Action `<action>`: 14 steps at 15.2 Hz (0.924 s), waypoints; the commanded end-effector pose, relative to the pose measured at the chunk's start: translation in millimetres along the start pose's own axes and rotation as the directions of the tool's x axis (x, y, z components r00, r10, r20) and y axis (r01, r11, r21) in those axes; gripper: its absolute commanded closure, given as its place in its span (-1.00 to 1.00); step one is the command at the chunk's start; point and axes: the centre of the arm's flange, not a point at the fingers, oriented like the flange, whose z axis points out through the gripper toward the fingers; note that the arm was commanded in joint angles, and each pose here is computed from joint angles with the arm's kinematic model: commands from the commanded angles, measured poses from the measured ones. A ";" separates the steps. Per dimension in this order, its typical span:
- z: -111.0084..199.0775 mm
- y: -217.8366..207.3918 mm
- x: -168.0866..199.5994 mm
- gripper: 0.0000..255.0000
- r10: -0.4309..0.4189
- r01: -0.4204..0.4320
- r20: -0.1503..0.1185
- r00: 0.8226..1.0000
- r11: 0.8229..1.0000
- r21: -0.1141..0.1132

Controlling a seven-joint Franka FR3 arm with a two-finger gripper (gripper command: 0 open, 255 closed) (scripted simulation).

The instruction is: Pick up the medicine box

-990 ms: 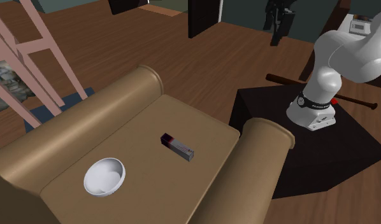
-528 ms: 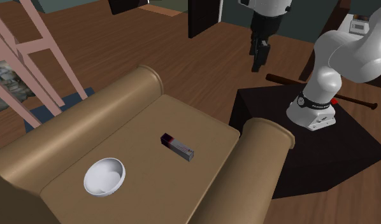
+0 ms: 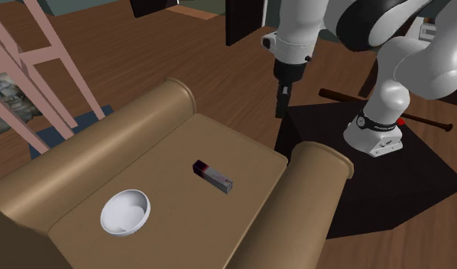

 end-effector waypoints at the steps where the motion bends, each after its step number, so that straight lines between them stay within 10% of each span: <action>1: 18.3 -13.9 12.4 -1.00 0.029 -0.029 -0.003 1.000 1.000 0.010; 14: 142.4 -82.9 101.3 -1.00 0.206 -0.206 -0.003 0.978 0.977 0.059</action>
